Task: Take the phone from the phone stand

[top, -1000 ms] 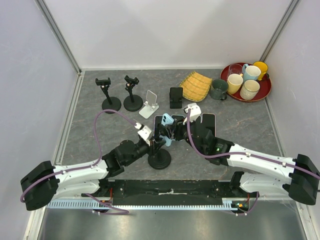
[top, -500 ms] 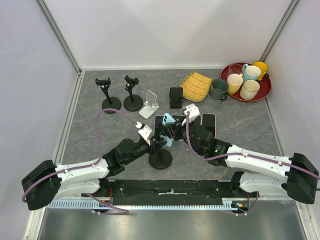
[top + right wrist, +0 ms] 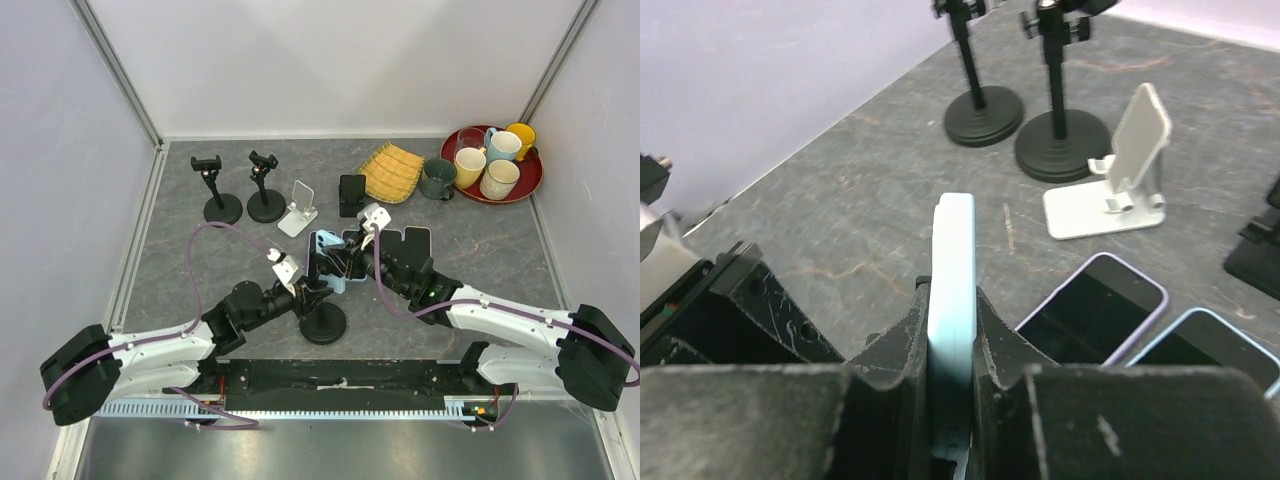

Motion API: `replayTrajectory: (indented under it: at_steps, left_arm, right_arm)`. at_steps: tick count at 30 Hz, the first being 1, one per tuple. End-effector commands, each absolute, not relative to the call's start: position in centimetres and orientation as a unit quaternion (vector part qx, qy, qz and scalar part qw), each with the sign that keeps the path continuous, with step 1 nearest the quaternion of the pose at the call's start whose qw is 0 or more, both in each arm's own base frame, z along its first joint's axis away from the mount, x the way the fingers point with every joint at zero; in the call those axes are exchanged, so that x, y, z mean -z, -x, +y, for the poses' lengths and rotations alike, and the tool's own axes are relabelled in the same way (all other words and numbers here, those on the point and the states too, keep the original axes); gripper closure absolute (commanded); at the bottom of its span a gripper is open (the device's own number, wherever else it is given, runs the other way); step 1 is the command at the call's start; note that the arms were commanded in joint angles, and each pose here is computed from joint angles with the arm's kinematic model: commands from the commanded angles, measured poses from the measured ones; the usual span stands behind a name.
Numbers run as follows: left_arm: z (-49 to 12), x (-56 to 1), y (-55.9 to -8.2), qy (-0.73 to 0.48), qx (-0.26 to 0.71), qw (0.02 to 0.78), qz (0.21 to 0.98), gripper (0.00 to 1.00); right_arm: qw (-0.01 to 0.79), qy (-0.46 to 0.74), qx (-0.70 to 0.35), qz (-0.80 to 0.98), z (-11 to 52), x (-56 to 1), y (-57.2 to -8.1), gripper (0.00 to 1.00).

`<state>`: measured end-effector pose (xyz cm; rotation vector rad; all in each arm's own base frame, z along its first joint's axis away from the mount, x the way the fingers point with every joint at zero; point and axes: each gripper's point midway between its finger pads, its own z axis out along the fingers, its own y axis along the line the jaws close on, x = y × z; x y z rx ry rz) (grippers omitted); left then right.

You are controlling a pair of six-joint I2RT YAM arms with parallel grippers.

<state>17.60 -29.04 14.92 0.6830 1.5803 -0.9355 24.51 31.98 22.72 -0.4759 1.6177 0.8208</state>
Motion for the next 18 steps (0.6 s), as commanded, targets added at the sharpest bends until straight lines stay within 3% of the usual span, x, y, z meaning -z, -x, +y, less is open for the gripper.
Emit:
replayTrajectory:
  at_steps: [1,18]
  left_arm:
    - [-29.2,-15.1,-13.3,-0.328,0.459,0.518,0.643,0.98]
    - [-25.0,-15.2,-16.8,-0.238,0.393,0.565,0.685,0.98]
  right_arm:
    - [0.595,0.252,-0.358,0.674,30.8,-23.2,-25.0,1.0]
    - [0.59,0.249,-0.337,0.69,26.4,-24.2,-25.5,1.0]
